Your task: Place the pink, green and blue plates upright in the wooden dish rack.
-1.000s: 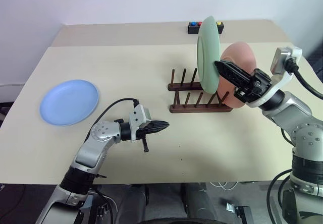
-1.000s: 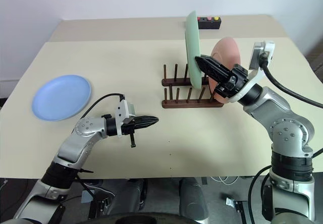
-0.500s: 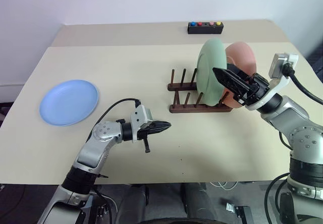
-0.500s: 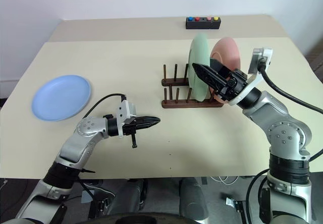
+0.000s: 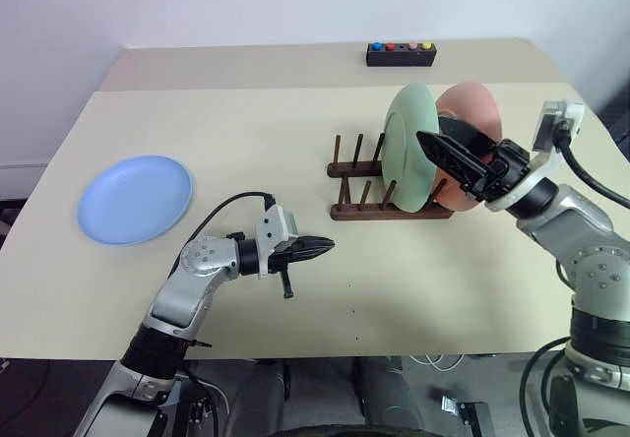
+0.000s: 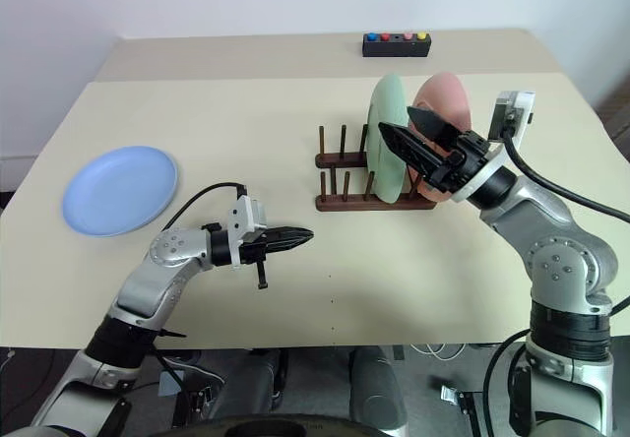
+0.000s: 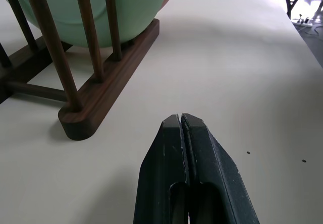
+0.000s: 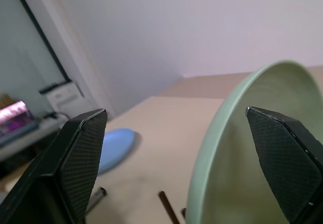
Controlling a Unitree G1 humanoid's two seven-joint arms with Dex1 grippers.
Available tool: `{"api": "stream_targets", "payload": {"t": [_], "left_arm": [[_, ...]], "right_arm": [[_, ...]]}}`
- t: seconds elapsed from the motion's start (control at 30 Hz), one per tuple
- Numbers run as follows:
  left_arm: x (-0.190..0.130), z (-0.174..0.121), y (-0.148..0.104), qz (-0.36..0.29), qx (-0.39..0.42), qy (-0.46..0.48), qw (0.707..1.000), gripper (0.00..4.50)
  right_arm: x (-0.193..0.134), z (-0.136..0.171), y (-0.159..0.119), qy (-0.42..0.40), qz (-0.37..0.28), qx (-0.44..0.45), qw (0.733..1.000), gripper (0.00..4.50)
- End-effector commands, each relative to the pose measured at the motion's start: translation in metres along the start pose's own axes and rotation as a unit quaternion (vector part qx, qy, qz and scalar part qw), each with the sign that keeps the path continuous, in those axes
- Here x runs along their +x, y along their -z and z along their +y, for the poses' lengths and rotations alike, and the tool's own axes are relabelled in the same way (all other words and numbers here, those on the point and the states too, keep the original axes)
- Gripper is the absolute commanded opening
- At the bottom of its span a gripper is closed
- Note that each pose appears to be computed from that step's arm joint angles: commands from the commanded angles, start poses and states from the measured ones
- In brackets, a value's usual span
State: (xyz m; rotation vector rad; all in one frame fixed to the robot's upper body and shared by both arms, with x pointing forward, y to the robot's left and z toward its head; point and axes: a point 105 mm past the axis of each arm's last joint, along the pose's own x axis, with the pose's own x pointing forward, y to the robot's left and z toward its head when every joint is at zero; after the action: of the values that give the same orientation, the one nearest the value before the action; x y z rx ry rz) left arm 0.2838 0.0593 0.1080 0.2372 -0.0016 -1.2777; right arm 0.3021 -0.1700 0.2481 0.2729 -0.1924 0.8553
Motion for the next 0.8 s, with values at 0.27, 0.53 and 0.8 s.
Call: {"api": "stream_targets", "payload": {"t": [0.27,0.53,0.8], "left_arm": [[0.004,-0.001,-0.012,-0.011,0.019,0.009,1.0,0.0],[-0.021,0.041,-0.027,-0.026,-0.002,-0.086,0.996,0.88],[-0.123,0.124,-0.048,-0.003,0.005,-0.35,0.937,4.46]], "right_arm": [[-0.006,0.026,-0.027,-0.02,0.02,-0.158,0.987,4.47],[0.009,0.049,-0.031,-0.063,0.064,-0.322,0.942,4.5],[0.041,0.069,0.017,-0.146,0.122,-0.421,0.887,4.5]]}}
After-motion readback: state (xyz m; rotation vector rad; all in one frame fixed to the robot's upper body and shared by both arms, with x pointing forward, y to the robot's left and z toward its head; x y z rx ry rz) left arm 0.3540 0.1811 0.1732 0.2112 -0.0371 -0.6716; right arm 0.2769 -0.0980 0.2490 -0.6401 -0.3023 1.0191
